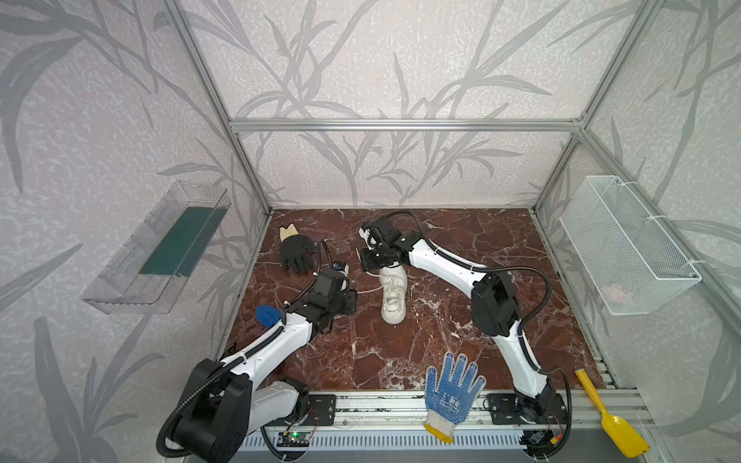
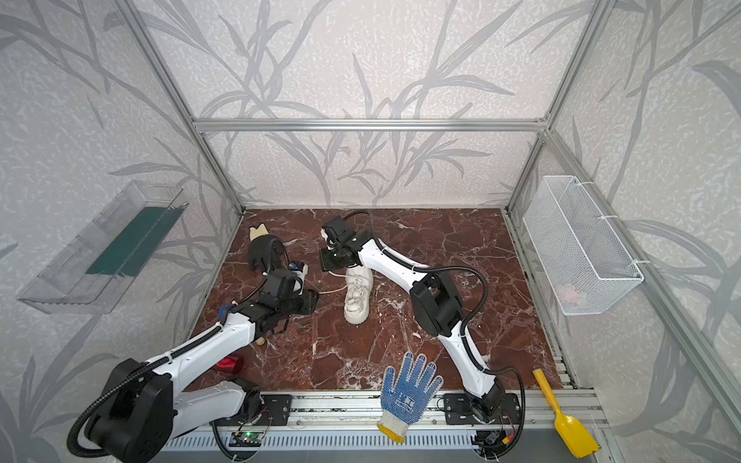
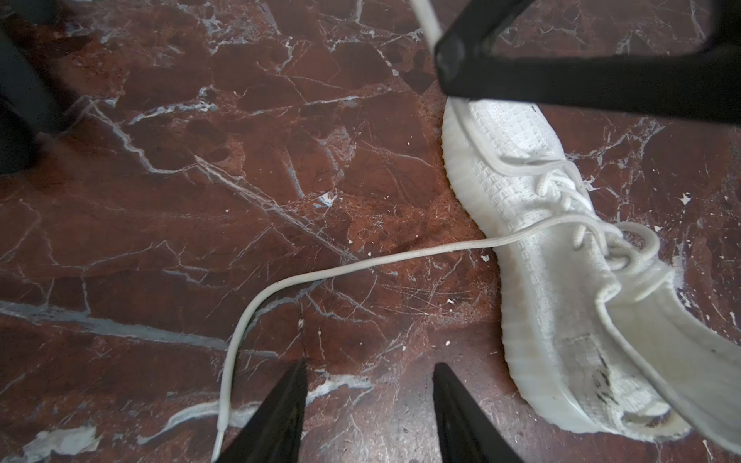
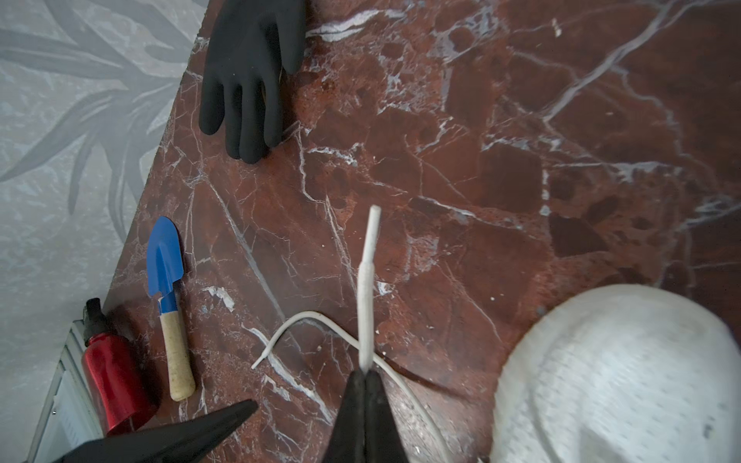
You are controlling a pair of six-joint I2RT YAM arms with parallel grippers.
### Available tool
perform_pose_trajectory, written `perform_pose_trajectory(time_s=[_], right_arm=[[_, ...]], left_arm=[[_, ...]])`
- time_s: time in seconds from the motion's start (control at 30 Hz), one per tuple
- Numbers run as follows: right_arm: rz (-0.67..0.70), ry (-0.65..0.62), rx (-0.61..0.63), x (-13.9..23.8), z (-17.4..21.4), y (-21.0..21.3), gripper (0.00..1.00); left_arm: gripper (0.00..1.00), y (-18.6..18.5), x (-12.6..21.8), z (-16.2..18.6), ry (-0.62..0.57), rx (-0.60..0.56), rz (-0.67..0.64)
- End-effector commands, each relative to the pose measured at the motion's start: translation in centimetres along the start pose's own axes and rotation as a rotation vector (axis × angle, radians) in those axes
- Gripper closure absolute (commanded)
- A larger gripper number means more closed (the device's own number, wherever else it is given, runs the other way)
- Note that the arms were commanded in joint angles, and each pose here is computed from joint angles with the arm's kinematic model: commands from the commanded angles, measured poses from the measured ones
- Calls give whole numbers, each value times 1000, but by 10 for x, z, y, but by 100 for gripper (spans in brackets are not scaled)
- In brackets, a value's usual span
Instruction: Tie the shoes
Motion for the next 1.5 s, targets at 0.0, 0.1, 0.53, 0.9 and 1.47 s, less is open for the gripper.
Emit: perform_pose_trajectory(time_s=[0.0, 0.1, 0.53, 0.9, 1.47], right_arm=[[-21, 36, -36, -9, 4, 8, 100], [-36, 50, -50, -22, 5, 10, 100], [-89, 58, -125, -53, -3, 14, 100], [-60, 79, -150, -71, -2, 6, 94], [-121, 40, -129, -9, -28, 7, 45]], left_arm=[[47, 3, 2, 4, -4, 32, -24], [47, 3, 3, 4, -17, 53, -18], [47, 4, 5, 11, -32, 89, -19], [47, 4, 5, 9, -35, 98, -16], [43, -11, -5, 8, -55, 22, 118]])
Point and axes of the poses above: each gripper's point midway between its finger pads, its own x axis back along the fingers, its own y axis along the line the jaws close on, z = x × y, the point moved 6 cm from there along x, back along the fingers, and after that the axes turned 8 degrees about -x, right-handed, at the moved point
